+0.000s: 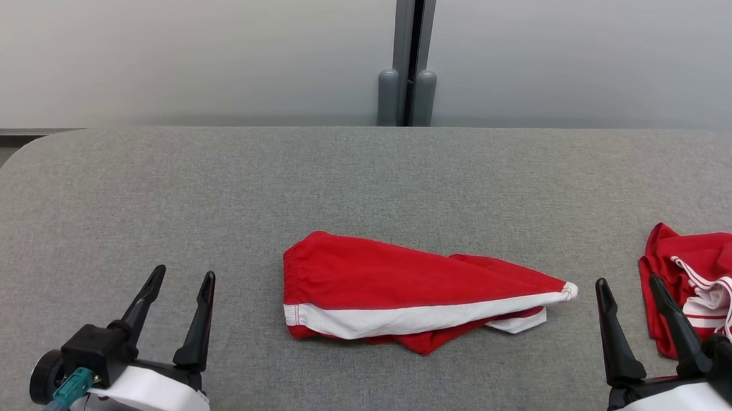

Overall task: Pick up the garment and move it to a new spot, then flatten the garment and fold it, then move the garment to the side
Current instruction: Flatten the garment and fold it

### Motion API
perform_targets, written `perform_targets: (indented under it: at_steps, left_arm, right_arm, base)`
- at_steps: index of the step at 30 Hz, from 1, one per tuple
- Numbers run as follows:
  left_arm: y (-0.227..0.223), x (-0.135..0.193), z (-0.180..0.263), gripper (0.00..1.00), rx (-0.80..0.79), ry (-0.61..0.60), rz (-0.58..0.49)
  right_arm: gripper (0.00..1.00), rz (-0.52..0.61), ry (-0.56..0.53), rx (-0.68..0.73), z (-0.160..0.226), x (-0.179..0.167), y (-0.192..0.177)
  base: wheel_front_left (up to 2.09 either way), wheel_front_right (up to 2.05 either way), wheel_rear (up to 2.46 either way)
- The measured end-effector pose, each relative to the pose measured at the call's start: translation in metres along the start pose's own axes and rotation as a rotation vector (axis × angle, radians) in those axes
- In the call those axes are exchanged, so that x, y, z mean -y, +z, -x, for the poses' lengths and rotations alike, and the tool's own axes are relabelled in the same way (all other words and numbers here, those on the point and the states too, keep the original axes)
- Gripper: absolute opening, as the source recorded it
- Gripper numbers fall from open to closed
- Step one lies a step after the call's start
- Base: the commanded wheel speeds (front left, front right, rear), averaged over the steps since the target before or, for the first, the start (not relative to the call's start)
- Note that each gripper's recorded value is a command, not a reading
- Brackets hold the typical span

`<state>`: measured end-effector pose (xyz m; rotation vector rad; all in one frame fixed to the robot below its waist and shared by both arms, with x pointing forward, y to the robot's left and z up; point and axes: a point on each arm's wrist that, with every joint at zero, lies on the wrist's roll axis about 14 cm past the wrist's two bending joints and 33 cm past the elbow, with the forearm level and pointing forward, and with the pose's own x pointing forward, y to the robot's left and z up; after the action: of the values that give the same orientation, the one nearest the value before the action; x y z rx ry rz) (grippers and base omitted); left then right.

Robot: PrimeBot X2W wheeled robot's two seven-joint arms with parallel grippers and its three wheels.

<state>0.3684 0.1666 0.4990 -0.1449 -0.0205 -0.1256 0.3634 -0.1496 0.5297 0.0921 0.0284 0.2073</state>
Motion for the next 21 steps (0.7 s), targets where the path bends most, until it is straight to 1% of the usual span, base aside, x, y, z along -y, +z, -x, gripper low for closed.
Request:
perform_targets:
  at_steps: [11,14,18,21]
  left_arm:
    - [0.000,0.006,-0.002,1.00,-0.013,-0.022,-0.007]
    - [-0.004,0.013,-0.003,1.00,-0.032,-0.050,-0.005]
    - [-0.019,0.037,-0.013,1.00,-0.118,-0.134,0.008]
    - [-0.051,0.056,-0.013,1.00,-0.272,-0.189,0.047]
  right_arm:
    - [1.00,-0.008,-0.004,-0.013,0.000,0.000,-0.003]
    - [1.00,-0.015,-0.007,-0.020,0.000,0.001,-0.005]
    - [1.00,-0.018,-0.005,-0.026,-0.005,0.001,-0.007]
    - [1.00,-0.023,-0.004,-0.041,-0.008,0.001,-0.013]
  base:
    - [0.00,0.00,0.00]
    - [0.00,0.00,0.00]
    - [0.00,0.00,0.00]
    - [0.00,0.00,0.00]
